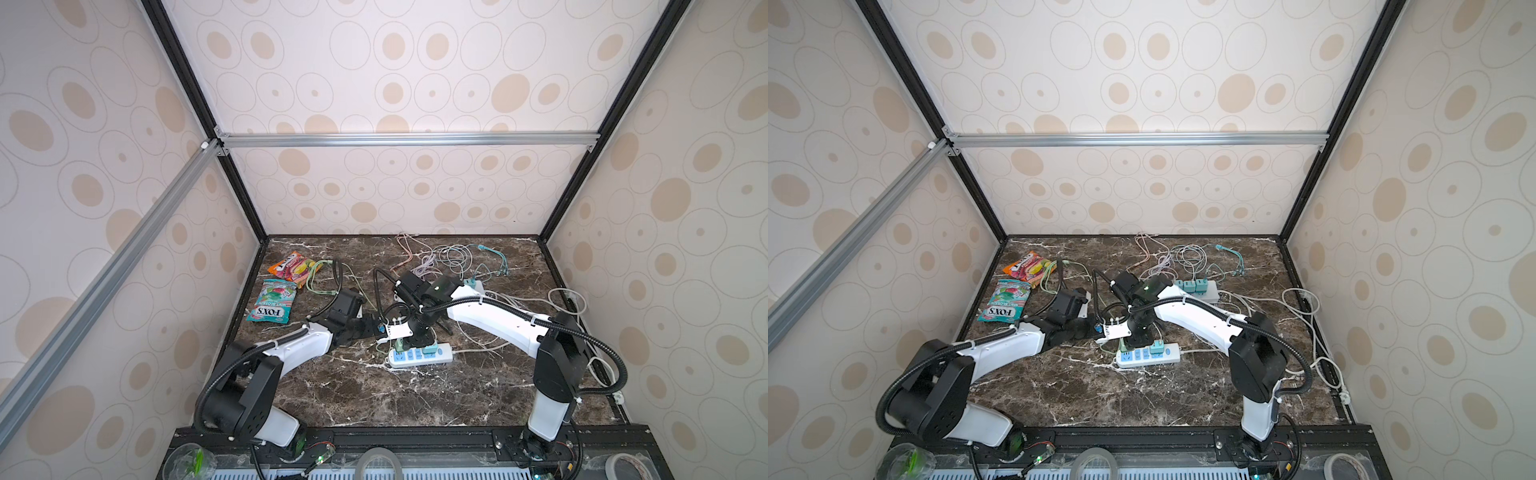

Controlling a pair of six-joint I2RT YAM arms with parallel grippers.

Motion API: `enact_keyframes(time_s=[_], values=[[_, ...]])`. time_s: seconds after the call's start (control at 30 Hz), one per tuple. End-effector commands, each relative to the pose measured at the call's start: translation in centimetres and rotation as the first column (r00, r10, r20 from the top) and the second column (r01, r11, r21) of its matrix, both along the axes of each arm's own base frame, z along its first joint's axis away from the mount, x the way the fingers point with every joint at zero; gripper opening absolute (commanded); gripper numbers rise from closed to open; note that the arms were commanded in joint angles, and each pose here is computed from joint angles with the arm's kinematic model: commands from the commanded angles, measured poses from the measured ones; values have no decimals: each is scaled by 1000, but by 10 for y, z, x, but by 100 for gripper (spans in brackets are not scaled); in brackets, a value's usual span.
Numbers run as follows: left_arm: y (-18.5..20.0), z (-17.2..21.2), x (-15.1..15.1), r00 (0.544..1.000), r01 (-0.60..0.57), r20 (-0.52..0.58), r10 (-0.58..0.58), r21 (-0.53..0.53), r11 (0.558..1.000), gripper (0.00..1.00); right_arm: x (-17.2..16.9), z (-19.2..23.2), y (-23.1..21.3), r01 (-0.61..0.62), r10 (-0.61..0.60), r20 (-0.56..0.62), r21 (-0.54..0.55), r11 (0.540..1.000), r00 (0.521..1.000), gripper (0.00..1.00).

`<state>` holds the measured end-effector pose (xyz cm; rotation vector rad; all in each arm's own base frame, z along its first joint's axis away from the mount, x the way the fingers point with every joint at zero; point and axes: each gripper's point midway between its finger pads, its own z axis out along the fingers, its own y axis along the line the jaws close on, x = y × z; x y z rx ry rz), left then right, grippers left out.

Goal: Insert the plug
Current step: 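Move the light-green charger over the small blue-socket strip with the right gripper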

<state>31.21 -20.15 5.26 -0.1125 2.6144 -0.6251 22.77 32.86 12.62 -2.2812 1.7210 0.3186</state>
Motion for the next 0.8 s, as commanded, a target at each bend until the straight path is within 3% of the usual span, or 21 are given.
enact_keyframes(time_s=[0.0, 0.2, 0.37, 0.47, 0.53, 0.67, 0.77], values=[[-20, -10, -11, 995, 59, -87, -56, 27, 998, 94, -6, 7, 0, -47, 46, 31, 24, 999, 998, 0], [-41, -26, -35, 975, 132, -178, -131, -9, 991, 90, 0, 33, 0, -64, 44, 173, 109, 992, 984, 0], [-29, -36, -42, 970, 133, -214, -115, 69, 989, 89, 3, 68, 1, -93, 29, 290, 209, 973, 957, 0], [-30, -35, -41, 970, 135, -213, -118, 64, 989, 86, 2, 82, 2, -115, 26, 327, 255, 960, 945, 0], [-35, -32, -40, 970, 140, -208, -128, 42, 989, 75, 1, 85, 2, -119, 26, 333, 263, 957, 942, 0], [-35, -27, -34, 976, 134, -180, -123, 47, 990, 33, 2, 70, -1, -106, 31, 315, 224, 969, 948, 0], [-24, -20, -27, 986, 106, -139, -93, 92, 990, 11, -2, 55, -4, -92, 42, 264, 182, 979, 964, 0]])
